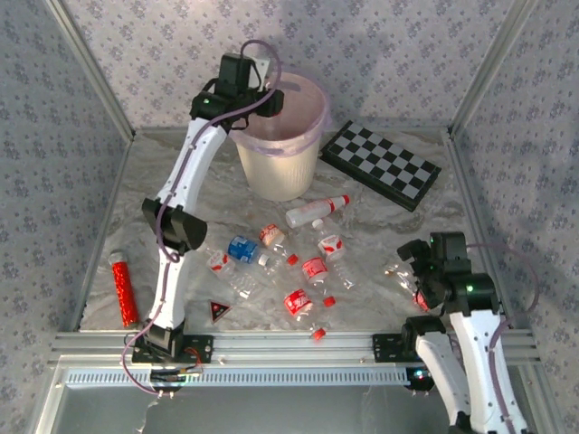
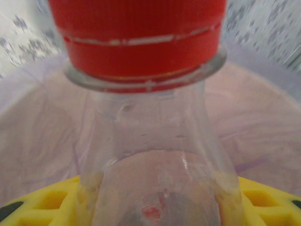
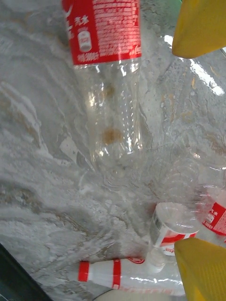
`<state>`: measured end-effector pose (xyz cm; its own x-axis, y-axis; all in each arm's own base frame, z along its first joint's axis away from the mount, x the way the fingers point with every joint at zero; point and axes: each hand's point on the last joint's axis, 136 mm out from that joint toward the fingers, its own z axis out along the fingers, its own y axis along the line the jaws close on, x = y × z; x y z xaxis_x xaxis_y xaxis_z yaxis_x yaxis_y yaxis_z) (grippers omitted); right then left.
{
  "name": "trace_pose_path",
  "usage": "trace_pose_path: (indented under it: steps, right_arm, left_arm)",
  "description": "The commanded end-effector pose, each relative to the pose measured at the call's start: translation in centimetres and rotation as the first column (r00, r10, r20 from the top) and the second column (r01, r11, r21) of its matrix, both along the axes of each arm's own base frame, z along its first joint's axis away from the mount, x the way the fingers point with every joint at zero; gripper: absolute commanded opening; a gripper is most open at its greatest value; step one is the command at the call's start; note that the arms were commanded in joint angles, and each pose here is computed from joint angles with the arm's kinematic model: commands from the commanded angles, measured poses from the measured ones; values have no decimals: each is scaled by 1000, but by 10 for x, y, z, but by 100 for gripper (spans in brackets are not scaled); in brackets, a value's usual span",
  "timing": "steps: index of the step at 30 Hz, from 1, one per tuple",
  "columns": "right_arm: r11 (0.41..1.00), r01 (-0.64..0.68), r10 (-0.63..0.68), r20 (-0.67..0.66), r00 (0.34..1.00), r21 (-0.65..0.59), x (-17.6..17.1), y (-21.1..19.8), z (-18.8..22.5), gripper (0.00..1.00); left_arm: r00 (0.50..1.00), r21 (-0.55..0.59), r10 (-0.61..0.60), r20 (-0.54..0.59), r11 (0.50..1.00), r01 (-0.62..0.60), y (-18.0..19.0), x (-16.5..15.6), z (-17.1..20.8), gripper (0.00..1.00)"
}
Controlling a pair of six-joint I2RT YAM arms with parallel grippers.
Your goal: Put the plastic bottles in the bin
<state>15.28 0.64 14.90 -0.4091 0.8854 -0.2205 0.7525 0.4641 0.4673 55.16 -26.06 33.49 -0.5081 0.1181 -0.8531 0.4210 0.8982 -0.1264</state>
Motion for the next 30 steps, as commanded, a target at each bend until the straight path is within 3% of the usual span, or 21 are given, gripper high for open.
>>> trace_pose_path:
  steps: [1, 4, 6, 10, 13, 18, 30]
  right_arm:
    - [980, 130, -119, -77, 990, 151, -14, 9, -26, 100]
    - [957, 192, -176, -90, 980, 219, -14, 12, -40, 100]
    - [948, 217, -201, -93, 975, 234, -14, 11, -46, 100]
    - [934, 258, -240, -99, 966, 247, -12, 8, -55, 100]
    - [914, 293, -272, -112, 956, 280, -8, 9, -67, 100]
    - [911, 323, -305, -105, 946, 257, 0, 1, -80, 100]
    - [930, 312, -296, -107, 949, 195, 26, -13, -98, 100]
  left_arm:
    - [999, 66, -49, -1, 997, 49, -1, -3, -8, 0]
    - [996, 117, -77, -37, 990, 81, -2, -7, -25, 12]
    - [996, 134, -79, -45, 987, 85, 0, -7, -30, 30]
    - [995, 127, -99, -24, 987, 101, -2, -10, -20, 74]
    - [994, 102, -103, 22, 990, 100, -3, -12, 1, 89]
    - [984, 75, -135, 120, 989, 127, -6, -26, 45, 96]
    - [954, 116, -153, 257, 985, 127, 4, -96, 125, 97]
